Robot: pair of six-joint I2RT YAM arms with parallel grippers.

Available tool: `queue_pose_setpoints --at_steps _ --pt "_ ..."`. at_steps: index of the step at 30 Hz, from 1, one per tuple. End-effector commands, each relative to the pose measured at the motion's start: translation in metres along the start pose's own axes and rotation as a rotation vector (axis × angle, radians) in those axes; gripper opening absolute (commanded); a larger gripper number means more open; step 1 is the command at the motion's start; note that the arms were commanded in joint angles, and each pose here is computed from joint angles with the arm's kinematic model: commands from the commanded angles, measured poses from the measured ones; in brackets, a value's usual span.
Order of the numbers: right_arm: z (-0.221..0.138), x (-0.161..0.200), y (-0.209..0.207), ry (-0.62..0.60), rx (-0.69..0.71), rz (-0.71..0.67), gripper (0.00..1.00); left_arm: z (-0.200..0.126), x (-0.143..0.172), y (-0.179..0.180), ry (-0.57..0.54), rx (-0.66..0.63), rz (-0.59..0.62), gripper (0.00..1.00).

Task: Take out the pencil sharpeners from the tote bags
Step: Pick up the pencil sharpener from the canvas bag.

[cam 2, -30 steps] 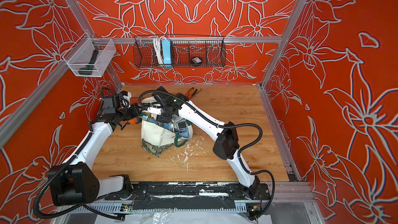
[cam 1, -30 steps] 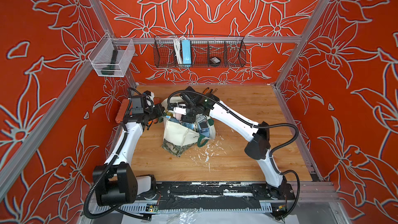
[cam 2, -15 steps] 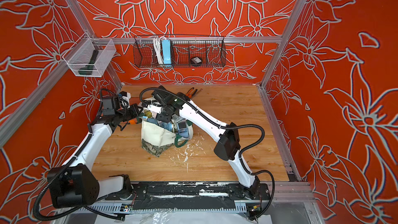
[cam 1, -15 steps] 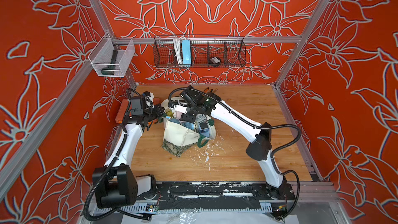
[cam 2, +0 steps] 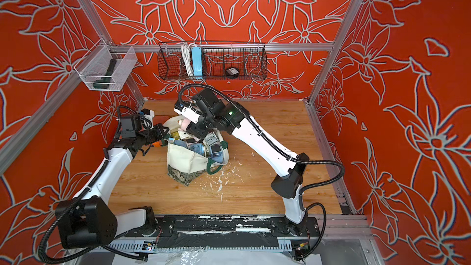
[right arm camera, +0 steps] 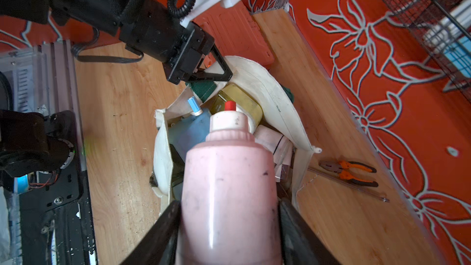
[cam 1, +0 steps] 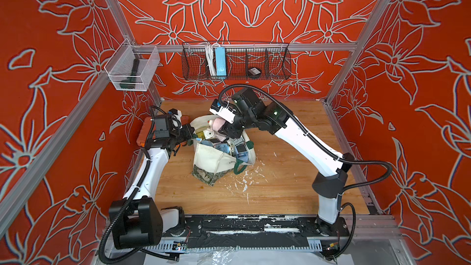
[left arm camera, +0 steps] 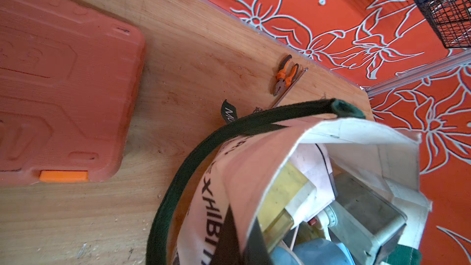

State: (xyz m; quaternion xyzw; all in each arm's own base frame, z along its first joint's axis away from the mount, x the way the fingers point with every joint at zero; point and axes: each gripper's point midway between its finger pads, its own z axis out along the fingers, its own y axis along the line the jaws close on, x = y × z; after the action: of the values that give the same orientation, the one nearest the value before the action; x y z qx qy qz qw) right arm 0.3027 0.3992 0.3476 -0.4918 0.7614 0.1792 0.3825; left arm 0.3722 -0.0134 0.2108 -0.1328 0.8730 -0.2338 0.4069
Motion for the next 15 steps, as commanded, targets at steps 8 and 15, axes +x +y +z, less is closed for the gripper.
queue_pose_setpoints --at_steps 8,15 --pt "-0.075 0.018 -0.122 -0.220 0.204 0.439 0.14 -0.015 -0.018 -0.011 -0.084 0.024 0.029 0.00" --pt "-0.065 0.085 -0.207 -0.243 0.357 0.688 0.14 -0.015 -0.017 -0.010 -0.083 0.019 0.026 0.00"
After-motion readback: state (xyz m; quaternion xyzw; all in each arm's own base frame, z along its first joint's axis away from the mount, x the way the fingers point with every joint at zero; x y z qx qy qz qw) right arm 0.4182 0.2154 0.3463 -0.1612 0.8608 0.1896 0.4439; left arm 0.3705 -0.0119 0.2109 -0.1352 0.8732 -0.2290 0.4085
